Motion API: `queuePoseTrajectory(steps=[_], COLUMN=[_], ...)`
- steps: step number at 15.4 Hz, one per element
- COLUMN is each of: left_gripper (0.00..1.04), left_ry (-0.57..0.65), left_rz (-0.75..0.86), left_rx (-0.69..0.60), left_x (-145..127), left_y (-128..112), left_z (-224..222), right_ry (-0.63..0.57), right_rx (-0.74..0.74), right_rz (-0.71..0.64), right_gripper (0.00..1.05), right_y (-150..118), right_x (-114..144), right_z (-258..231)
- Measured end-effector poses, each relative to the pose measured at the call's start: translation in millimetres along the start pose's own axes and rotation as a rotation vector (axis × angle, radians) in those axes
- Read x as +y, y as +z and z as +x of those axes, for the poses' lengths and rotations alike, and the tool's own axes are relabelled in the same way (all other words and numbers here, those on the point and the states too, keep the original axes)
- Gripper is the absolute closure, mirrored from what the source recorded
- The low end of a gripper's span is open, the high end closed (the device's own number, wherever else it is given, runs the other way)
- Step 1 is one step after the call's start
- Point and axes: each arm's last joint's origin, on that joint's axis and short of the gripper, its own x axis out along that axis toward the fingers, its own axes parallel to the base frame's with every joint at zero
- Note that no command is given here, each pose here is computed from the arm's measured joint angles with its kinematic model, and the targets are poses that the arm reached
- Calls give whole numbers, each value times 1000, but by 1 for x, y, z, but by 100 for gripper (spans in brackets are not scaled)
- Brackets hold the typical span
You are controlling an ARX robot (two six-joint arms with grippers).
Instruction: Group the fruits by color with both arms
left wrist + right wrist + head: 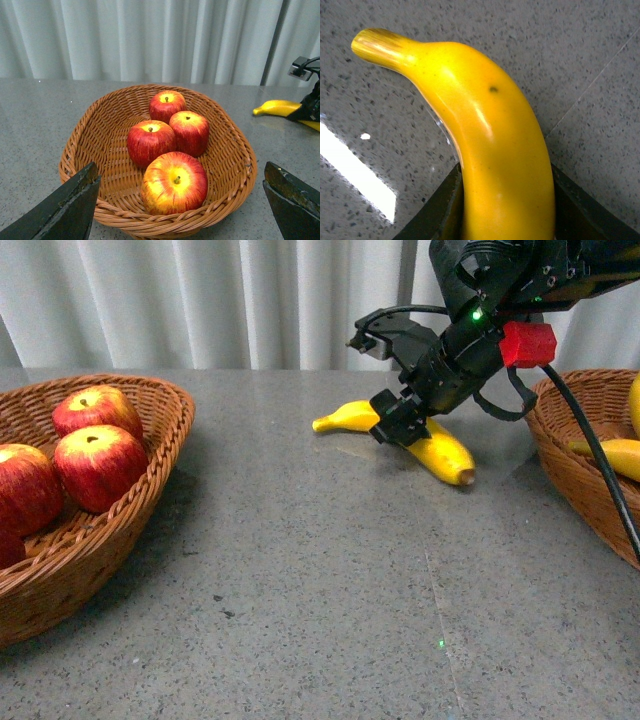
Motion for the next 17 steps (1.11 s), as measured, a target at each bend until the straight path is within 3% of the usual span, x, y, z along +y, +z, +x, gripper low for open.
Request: queuePoseTrajectory(steps=[6, 10, 11, 12, 17], left_gripper=[7, 7, 7, 7, 7], left_ry=[0, 0, 0, 0, 0], left_rz=[0, 0, 0, 0, 0], left_rx=[0, 0, 0, 0, 0], left_x=[0, 0, 0, 0, 0], left_y=[0, 0, 0, 0, 0], left_z=[0, 0, 0, 0, 0], right_ry=[-17, -43, -107, -194, -338], right_rx=[-196, -419, -479, -469, -327], right_rz=[95, 209, 371, 490, 628], right_gripper=[66, 66, 66, 66, 66], right_y=[39, 65, 39, -5, -109], right_x=[-6, -15, -28, -35, -52], right_z=[-51, -139, -210, -254, -275])
